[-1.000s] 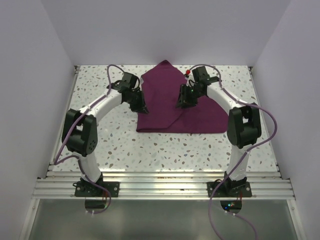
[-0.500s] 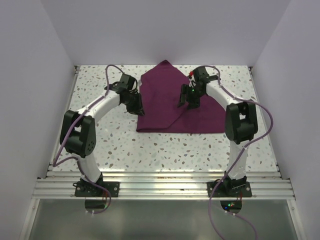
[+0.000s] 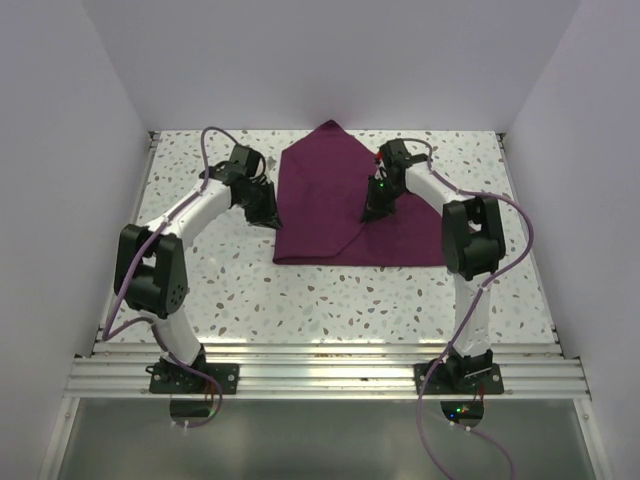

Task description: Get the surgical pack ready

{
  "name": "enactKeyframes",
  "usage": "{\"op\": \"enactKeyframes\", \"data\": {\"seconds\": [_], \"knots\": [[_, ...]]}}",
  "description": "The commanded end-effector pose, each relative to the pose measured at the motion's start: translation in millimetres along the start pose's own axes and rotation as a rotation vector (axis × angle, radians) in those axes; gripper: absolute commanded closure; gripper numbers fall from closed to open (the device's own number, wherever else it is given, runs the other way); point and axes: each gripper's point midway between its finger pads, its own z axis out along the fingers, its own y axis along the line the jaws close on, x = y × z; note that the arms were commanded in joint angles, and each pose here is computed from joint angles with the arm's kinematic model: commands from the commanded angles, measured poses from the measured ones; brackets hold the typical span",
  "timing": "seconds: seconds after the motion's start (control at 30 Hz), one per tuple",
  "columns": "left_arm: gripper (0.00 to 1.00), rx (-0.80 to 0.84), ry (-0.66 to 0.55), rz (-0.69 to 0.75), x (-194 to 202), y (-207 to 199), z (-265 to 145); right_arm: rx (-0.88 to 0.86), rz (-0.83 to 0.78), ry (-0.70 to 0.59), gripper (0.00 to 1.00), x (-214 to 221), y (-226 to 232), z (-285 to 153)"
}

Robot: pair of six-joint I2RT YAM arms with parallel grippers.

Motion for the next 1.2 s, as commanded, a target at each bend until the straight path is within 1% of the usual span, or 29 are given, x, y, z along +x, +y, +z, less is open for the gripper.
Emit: {"op": "enactKeyframes", "data": {"seconds": [0.0, 0.03, 0.2, 0.37, 0.5, 0.57, 0.77, 0.87, 0.93, 0.97, 1.07, 1.17], "knots": [[0.83, 0.020, -0.036, 0.023, -7, -2, -17, -0.015, -0.007, -0.068, 0.97, -20, 11, -13], [0.83, 0.019, -0.040, 0.021, -8, -1, -18, -0.016, -0.009, -0.073, 1.00, -21, 13, -16], [0.82, 0.030, -0.023, 0.015, -3, 0, -13, 0.012, -0.024, -0.124, 1.00, -32, 10, -33], [0.82, 0.083, 0.019, -0.012, 11, -1, 3, 0.012, -0.025, -0.085, 1.00, -27, 6, -27], [0.84, 0.121, 0.075, -0.042, 28, 0, 19, 0.015, -0.029, -0.094, 1.00, -28, 7, -30], [0.84, 0.136, 0.071, -0.059, 28, -1, 22, 0.027, -0.038, -0.106, 1.00, -32, 6, -35], [0.85, 0.110, 0.103, -0.078, 41, 8, 31, 0.060, -0.053, -0.106, 1.00, -33, 0, -40], [0.85, 0.069, 0.151, -0.108, 59, 22, 41, 0.064, -0.048, -0.092, 1.00, -29, -4, -35], [0.88, 0.050, 0.196, -0.128, 75, 30, 49, 0.071, -0.044, -0.074, 1.00, -24, -8, -27], [0.88, 0.039, 0.213, -0.135, 84, 35, 51, 0.075, -0.042, -0.069, 1.00, -23, -9, -26], [0.89, 0.008, 0.232, -0.137, 93, 43, 53, 0.091, -0.036, -0.052, 1.00, -18, -16, -20], [0.90, -0.020, 0.219, -0.123, 89, 47, 49, 0.106, -0.033, -0.039, 1.00, -13, -21, -19]]}}
